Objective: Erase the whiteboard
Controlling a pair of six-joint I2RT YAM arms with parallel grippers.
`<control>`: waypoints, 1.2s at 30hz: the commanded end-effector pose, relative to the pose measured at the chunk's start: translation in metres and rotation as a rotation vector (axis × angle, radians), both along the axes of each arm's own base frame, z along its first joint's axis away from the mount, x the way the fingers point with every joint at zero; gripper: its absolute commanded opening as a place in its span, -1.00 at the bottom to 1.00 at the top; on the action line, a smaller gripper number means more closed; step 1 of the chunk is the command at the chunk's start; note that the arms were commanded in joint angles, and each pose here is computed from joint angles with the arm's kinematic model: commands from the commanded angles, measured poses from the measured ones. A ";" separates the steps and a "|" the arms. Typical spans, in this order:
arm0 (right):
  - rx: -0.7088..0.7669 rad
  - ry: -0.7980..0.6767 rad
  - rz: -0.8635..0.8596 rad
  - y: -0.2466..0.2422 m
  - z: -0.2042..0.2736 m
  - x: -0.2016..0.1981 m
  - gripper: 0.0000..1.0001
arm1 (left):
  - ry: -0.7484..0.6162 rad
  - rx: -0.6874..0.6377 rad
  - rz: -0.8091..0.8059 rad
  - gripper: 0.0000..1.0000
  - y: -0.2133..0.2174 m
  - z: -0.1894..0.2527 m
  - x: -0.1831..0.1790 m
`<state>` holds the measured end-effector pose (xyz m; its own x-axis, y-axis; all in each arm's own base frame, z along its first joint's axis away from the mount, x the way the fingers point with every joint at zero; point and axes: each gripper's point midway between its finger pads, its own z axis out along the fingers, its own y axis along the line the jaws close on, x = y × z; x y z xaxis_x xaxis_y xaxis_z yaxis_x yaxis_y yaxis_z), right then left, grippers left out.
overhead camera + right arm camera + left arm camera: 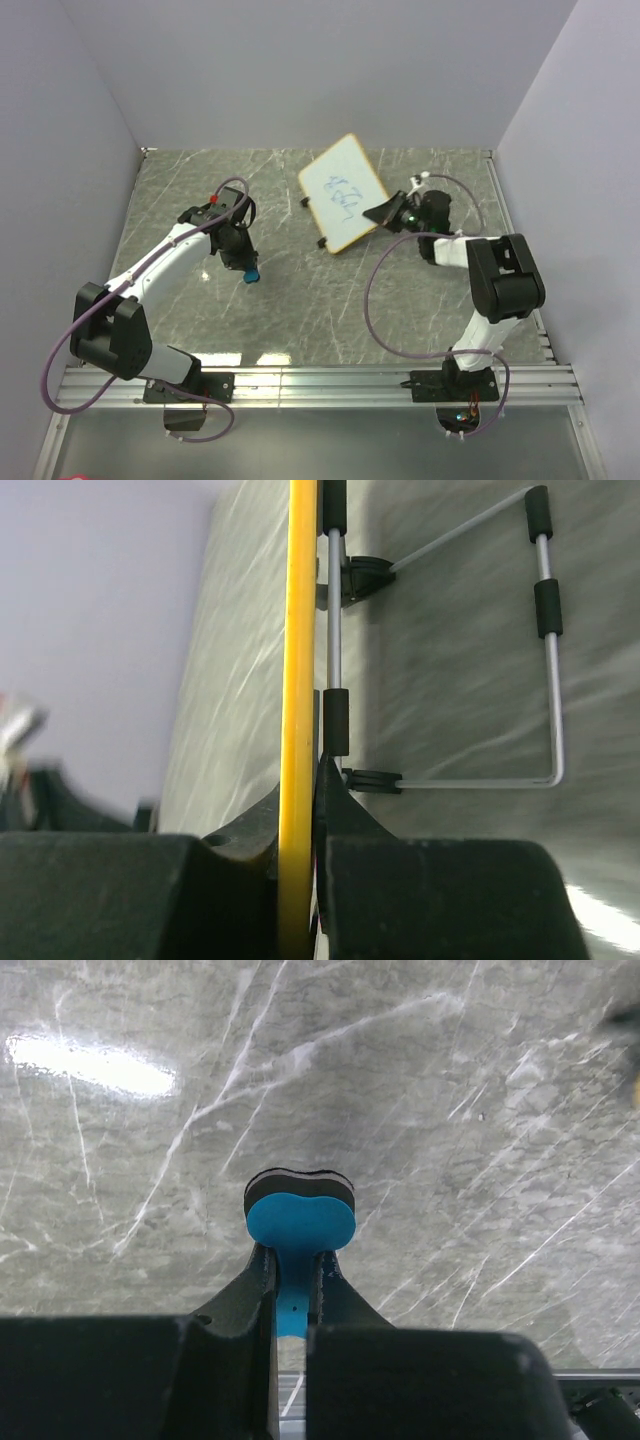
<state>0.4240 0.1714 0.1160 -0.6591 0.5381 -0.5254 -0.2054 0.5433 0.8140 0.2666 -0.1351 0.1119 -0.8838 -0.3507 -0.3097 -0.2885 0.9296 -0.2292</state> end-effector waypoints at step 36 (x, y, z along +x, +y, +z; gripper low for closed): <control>-0.248 0.026 0.378 0.095 0.073 -0.072 0.50 | -0.188 -0.050 -0.121 -0.99 -0.017 0.022 0.033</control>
